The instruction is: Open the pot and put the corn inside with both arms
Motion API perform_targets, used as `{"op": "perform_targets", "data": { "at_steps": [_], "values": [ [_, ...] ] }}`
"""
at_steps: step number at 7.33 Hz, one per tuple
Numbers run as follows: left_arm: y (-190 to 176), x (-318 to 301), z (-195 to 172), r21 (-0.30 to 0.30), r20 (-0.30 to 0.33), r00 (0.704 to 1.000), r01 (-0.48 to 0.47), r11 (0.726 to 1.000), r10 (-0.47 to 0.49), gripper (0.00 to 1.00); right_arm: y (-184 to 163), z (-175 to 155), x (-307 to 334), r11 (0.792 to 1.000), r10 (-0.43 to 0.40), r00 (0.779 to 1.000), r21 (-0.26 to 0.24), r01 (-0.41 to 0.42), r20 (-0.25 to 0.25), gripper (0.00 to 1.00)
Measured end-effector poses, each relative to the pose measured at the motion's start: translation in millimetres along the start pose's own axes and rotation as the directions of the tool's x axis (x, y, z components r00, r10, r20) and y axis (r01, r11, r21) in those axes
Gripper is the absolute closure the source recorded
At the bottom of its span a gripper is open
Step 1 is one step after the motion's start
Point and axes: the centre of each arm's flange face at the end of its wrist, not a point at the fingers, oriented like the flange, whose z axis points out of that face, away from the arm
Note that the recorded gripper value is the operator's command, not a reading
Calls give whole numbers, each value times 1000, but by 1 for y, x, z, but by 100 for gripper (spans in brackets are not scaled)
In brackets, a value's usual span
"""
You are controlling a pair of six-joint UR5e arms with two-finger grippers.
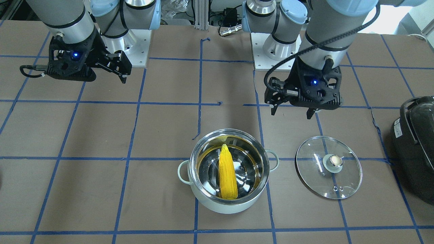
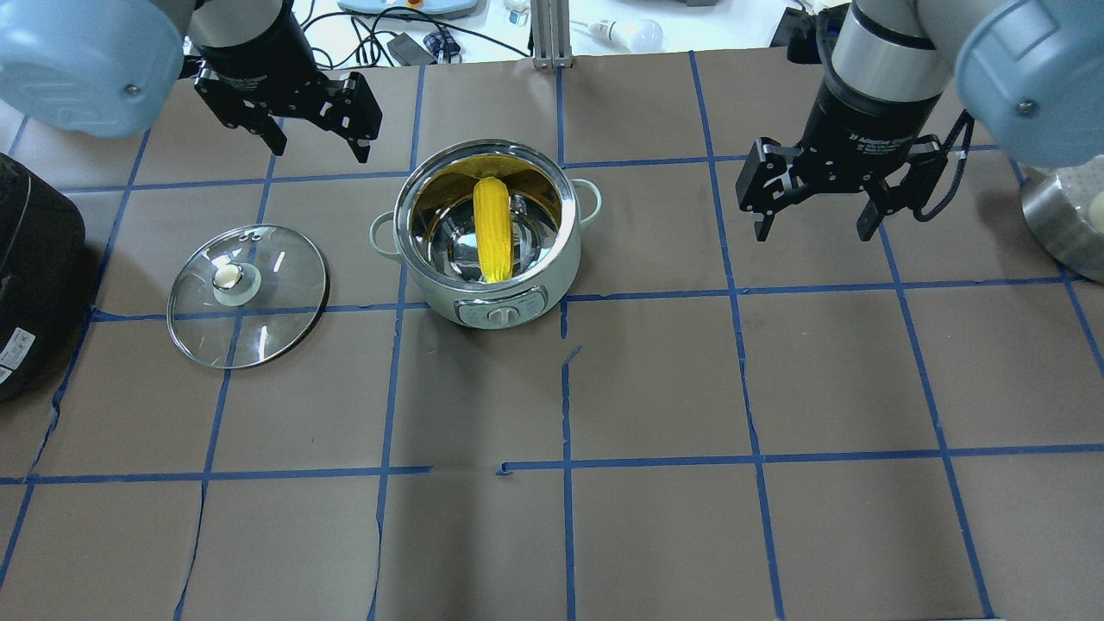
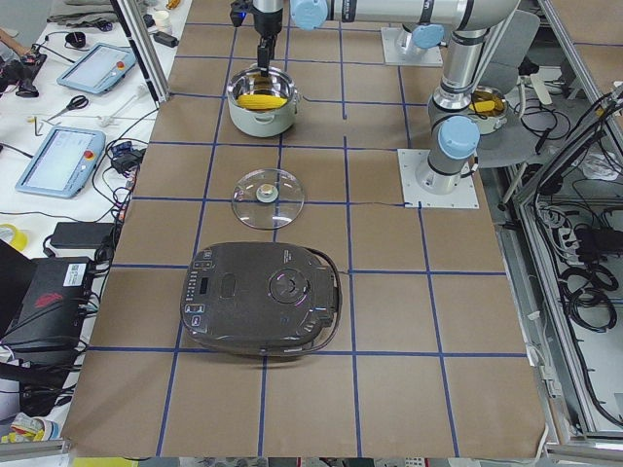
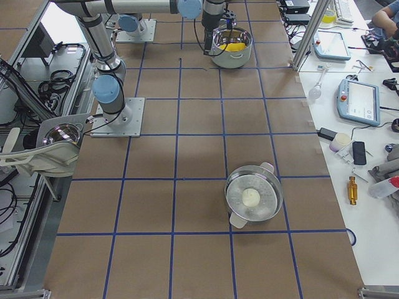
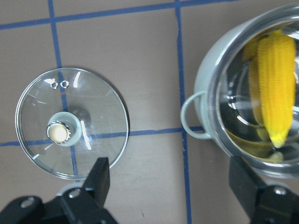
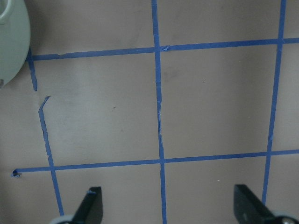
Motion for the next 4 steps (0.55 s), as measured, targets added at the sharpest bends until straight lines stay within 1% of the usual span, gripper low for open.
{"op": "perform_targets", "data": {
  "at_steps": [1,2,3,4],
  "values": [
    [21,7,-23,7,-26,999,26,1000,-26,9,-1,-1,6,1000,7,1000,0,-7,2,0],
    [36,10,-40,22,-37,996,86,996,-85,9,0,-2,9,1000,9,1000,1,-9,4,0],
    [43,9,-50,33,-39,990,135,990,-134,9,2,-3,9,1000,11,1000,3,-12,5,0],
    [47,7,-53,39,-36,987,160,986,-158,8,3,-4,9,1000,16,1000,6,-16,5,0]
  ]
}}
